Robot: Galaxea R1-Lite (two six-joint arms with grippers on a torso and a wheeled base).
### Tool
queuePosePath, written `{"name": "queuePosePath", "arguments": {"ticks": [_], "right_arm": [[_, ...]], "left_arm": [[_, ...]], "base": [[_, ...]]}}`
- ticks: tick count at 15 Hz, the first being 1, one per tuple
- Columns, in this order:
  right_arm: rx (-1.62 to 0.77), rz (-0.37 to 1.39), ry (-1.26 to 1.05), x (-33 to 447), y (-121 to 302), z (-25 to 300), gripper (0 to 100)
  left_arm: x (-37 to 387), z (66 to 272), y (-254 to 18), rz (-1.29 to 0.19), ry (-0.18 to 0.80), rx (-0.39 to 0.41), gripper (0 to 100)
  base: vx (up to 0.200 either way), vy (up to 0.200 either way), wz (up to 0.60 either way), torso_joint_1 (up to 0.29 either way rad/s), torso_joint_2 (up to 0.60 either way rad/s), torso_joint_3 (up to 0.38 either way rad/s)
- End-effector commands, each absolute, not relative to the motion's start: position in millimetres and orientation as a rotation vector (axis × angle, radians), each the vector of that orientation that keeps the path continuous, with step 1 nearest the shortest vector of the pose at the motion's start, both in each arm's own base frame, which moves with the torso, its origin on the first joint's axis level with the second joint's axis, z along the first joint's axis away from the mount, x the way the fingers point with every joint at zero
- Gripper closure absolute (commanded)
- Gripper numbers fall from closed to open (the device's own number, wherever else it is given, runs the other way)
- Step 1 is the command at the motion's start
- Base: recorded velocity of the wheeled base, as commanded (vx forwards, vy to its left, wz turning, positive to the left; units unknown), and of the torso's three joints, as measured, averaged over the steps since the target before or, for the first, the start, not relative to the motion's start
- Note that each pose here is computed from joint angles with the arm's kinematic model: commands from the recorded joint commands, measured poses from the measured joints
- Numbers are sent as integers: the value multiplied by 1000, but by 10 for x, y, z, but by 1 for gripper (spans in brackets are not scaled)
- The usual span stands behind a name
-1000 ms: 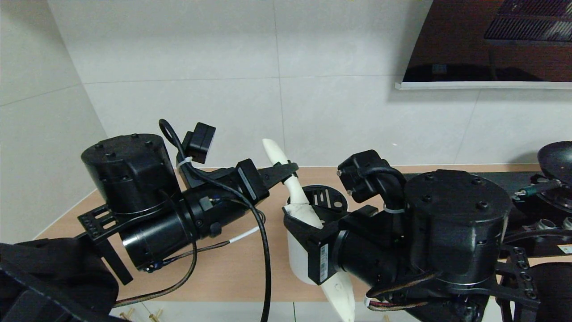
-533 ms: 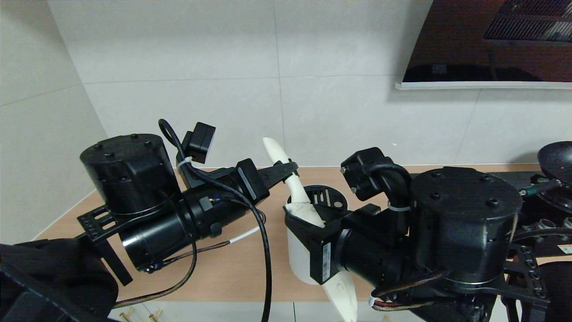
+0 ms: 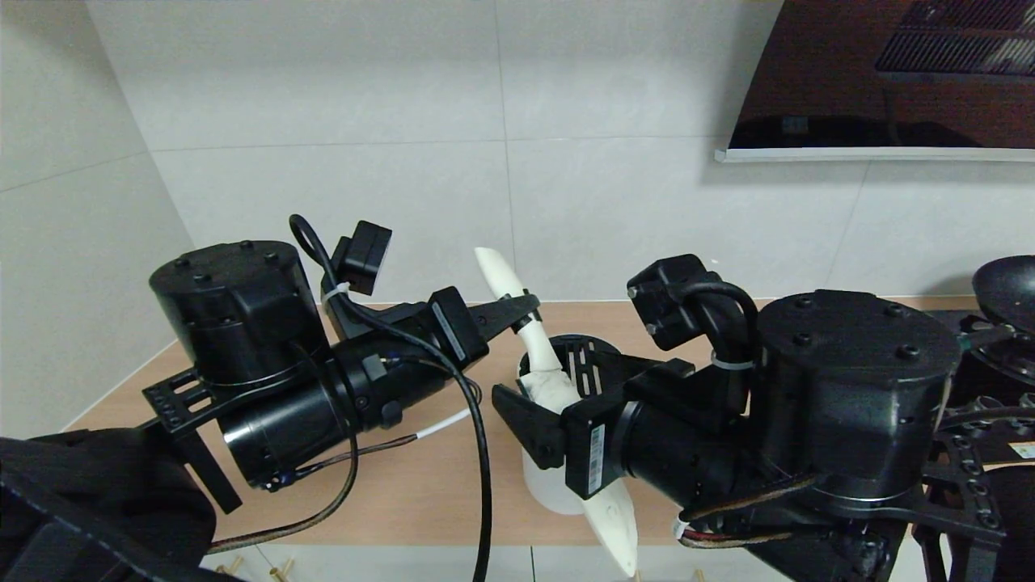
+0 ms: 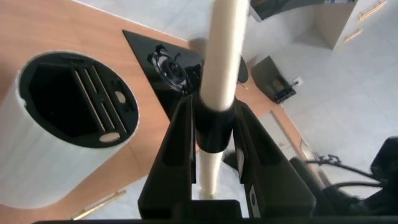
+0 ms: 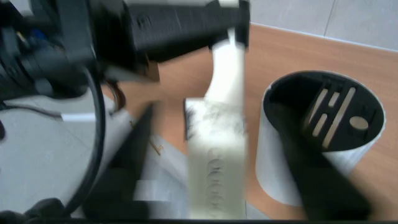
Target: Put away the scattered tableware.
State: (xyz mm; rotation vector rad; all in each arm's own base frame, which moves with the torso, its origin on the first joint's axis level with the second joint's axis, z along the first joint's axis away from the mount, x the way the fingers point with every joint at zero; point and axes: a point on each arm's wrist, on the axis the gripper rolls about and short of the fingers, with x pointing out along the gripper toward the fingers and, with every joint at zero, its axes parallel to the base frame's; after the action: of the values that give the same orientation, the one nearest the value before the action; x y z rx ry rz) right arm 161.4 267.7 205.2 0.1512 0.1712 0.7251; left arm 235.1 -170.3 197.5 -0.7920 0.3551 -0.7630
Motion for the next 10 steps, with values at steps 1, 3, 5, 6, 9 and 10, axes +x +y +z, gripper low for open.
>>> {"name": "queuePosePath", "arguments": {"ticks": [1, 3, 5, 6, 9, 10], "right_arm": [[149, 725, 174, 1609, 2672, 2047, 0], [157, 716, 165, 1616, 2609, 2084, 0], [162, 690, 151, 1633, 2468, 2145, 0], [176, 670, 129, 1672, 2331, 2226, 0], [170, 603, 148, 1810, 1864, 2359, 0], [163, 556, 166, 1842, 1695, 2401, 0]], "left_arm": [[2345, 2001, -1697, -767, 344, -795, 100], [2348, 1998, -1695, -750, 340, -796, 100], [2353, 2024, -1690, -741, 327, -798, 100], [2350, 2040, -1676, -736, 323, -799, 100], [2318, 2206, -1619, -701, 303, -800, 100], [2310, 2281, -1610, -685, 300, -801, 100]], "base": [[0, 0, 0, 0, 0, 0], [0, 0, 0, 0, 0, 0], [0, 0, 0, 0, 0, 0], [0, 0, 0, 0, 0, 0], [0, 0, 0, 0, 0, 0], [0, 0, 0, 0, 0, 0]]}}
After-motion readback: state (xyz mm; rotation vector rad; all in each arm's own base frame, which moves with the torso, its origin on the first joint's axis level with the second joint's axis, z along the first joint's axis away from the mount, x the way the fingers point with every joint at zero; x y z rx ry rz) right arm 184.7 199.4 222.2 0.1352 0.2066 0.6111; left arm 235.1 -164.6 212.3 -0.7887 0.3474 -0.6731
